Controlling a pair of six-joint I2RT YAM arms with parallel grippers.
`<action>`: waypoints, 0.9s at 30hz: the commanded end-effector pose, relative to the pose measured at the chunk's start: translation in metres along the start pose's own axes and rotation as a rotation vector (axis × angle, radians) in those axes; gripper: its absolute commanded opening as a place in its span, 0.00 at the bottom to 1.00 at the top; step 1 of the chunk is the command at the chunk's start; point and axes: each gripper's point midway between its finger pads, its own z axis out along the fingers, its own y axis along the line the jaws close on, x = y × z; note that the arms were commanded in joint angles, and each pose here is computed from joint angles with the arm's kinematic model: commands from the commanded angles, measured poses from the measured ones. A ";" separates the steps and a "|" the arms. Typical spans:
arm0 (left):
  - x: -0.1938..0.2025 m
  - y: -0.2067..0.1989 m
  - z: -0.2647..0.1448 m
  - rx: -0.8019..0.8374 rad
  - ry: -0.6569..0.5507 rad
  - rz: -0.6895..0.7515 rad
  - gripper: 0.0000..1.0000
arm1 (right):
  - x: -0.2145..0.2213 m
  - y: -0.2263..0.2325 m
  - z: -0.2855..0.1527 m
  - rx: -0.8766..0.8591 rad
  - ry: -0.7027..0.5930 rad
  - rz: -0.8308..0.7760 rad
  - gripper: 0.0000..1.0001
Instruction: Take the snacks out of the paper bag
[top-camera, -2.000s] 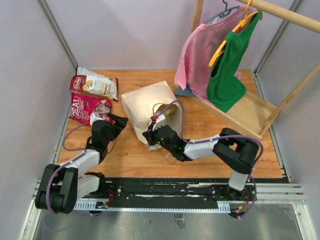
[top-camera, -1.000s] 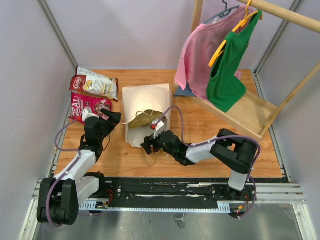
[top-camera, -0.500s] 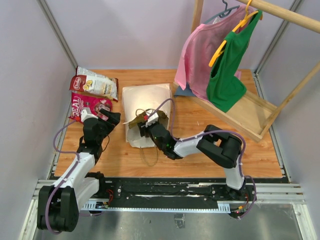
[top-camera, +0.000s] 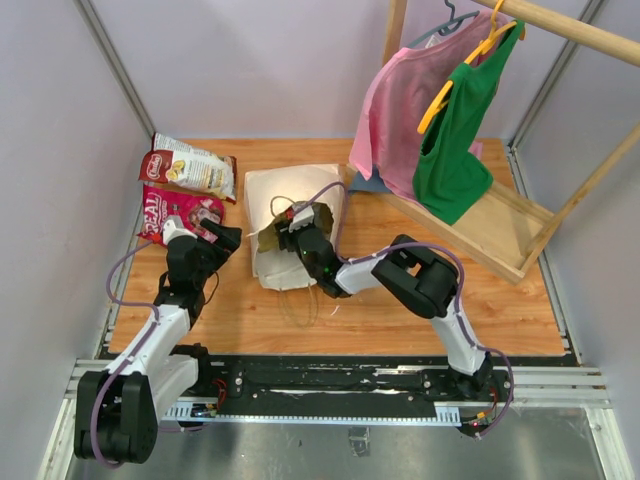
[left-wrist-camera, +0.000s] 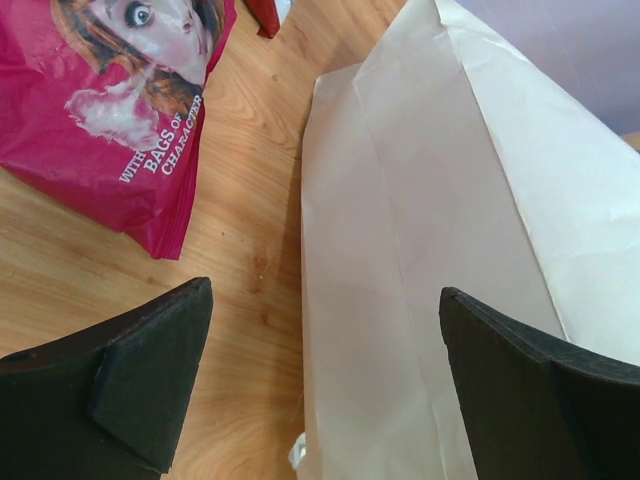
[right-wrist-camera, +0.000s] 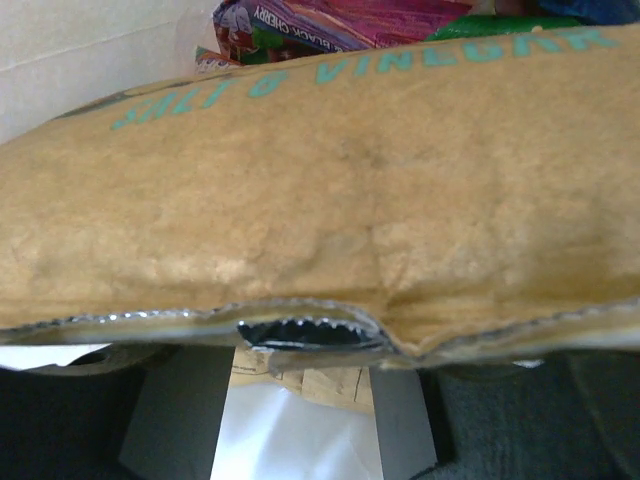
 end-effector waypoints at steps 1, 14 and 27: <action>-0.007 -0.004 0.002 0.014 -0.017 0.014 1.00 | -0.006 -0.010 0.028 0.010 -0.033 0.022 0.53; -0.017 -0.010 -0.003 0.013 -0.037 0.034 1.00 | -0.043 0.019 0.042 -0.069 -0.017 0.129 0.59; -0.002 -0.024 -0.017 0.122 0.037 0.078 0.99 | -0.028 0.063 -0.112 -0.161 0.091 0.287 0.89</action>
